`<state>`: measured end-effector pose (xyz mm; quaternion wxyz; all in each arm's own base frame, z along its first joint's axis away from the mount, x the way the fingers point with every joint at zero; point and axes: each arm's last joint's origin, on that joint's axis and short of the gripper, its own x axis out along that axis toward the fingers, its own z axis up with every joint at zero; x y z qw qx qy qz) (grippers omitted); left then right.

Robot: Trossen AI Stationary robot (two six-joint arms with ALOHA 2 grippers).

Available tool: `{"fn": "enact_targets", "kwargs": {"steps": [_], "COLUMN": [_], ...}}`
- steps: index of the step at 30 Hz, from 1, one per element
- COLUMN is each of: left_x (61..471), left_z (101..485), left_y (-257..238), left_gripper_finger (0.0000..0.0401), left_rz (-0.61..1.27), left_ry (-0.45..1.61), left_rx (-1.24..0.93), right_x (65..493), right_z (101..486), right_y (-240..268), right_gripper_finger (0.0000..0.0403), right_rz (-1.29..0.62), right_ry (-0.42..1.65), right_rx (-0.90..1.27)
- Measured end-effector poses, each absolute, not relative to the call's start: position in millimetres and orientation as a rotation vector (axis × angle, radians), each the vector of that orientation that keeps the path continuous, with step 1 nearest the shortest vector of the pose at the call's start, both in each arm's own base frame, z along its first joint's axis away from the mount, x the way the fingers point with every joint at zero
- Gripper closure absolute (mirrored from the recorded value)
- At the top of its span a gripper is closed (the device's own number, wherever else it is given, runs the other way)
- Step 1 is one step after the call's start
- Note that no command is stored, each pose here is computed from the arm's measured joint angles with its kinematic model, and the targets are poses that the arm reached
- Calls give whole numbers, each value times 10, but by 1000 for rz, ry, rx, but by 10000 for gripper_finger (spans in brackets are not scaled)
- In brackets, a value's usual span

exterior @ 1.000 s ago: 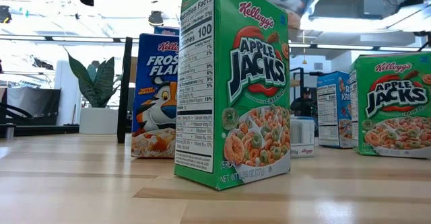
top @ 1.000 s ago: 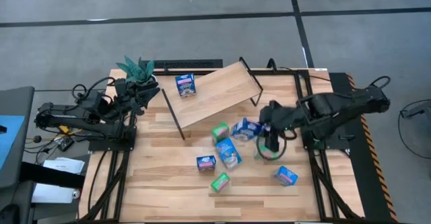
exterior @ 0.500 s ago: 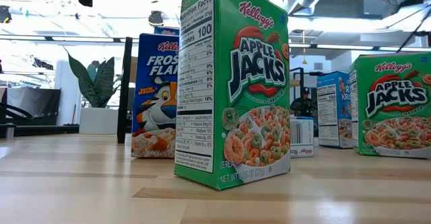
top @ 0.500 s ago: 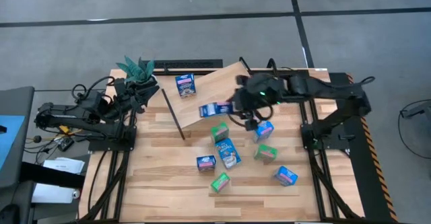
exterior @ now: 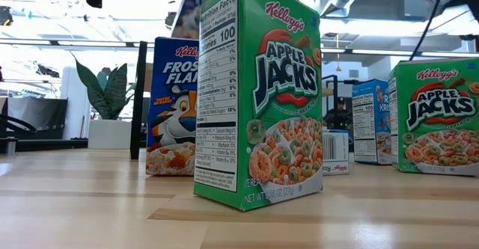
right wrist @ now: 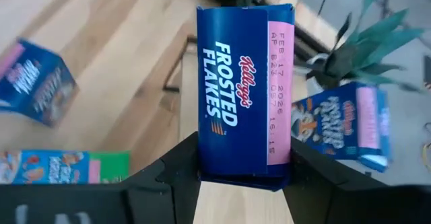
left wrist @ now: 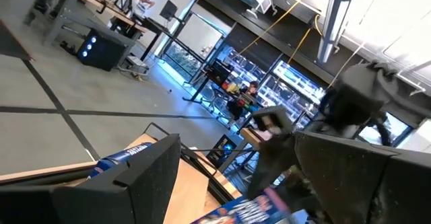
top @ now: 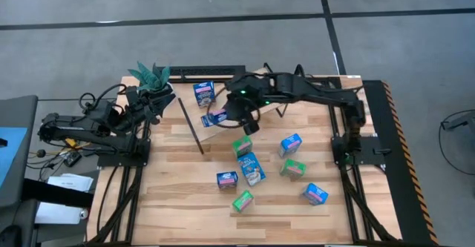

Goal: Stack cereal on shelf
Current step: Put the right blue cereal box on the shelf and align it with the other blue cereal box

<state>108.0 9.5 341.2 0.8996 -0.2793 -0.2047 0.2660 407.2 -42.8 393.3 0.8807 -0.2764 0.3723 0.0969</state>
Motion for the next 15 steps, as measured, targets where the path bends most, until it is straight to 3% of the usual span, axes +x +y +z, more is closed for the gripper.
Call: {"fn": "enact_targets", "kwargs": {"steps": [6,15], "left_x": [1081,1080], "left_z": [3409,3410], "left_y": [96,96], "left_gripper_finger": [118,118], "left_rz": [554,557], "left_ry": [-421,-419], "left_rx": [-574,-562], "right_x": [4203,4171], "right_z": [3754,3804], "right_y": [-525,-602], "right_gripper_finger": [203,203], "right_rz": [229,216], "right_ry": [844,827], "right_rx": [-619,-611]}}
